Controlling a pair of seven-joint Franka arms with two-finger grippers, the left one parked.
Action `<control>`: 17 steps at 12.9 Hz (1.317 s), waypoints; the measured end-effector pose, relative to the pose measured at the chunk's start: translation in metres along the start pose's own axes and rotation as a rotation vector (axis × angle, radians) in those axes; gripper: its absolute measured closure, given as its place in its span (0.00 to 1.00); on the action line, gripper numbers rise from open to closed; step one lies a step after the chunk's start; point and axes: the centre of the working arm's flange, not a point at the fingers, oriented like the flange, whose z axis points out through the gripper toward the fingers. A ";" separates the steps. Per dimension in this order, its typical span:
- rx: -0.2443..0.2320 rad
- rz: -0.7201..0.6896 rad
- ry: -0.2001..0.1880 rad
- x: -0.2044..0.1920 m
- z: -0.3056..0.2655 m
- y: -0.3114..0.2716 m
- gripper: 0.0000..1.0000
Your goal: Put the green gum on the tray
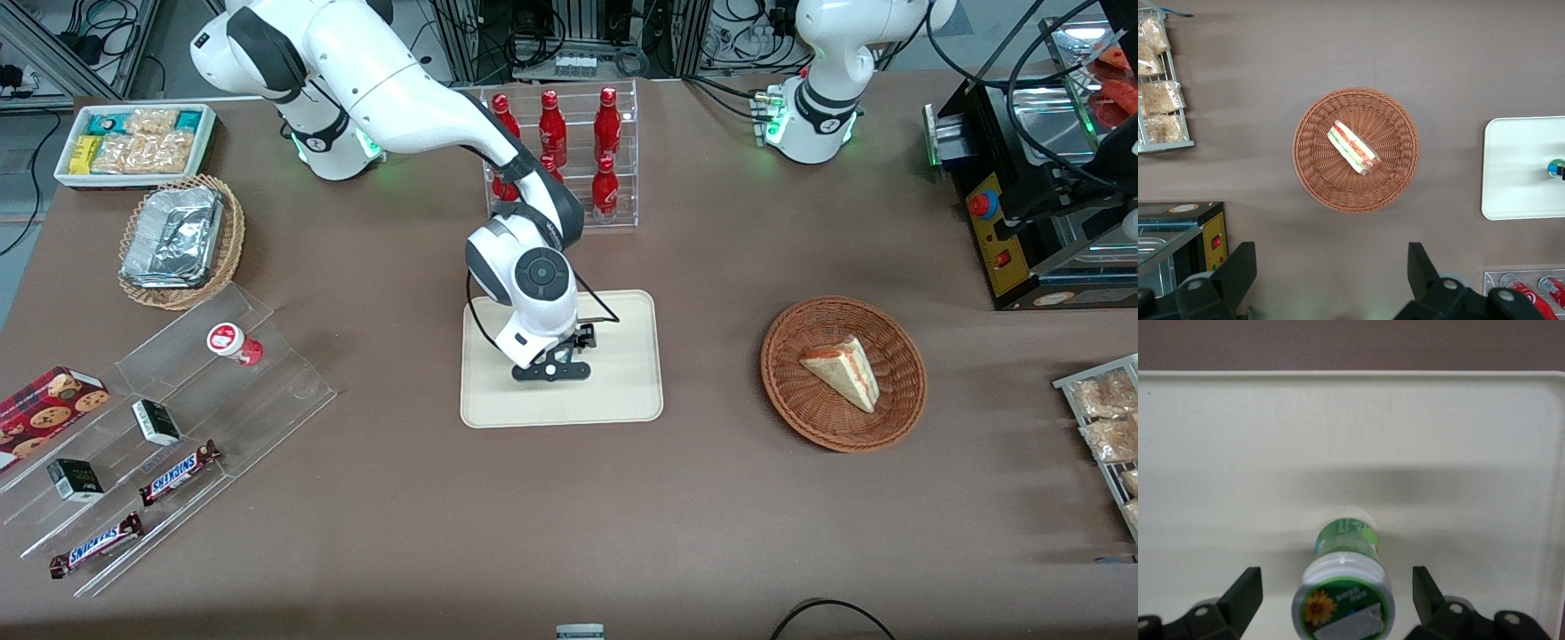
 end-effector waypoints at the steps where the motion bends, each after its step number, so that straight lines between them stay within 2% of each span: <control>1: 0.005 -0.003 0.005 0.001 -0.004 -0.001 0.00; 3: 0.008 -0.029 0.008 0.002 -0.015 0.000 0.00; 6: -0.007 -0.081 -0.019 0.001 -0.051 0.008 0.00; 11: -0.035 -0.171 -0.092 0.005 -0.137 0.054 0.00; 17: -0.032 -0.275 -0.156 0.001 -0.216 0.111 0.00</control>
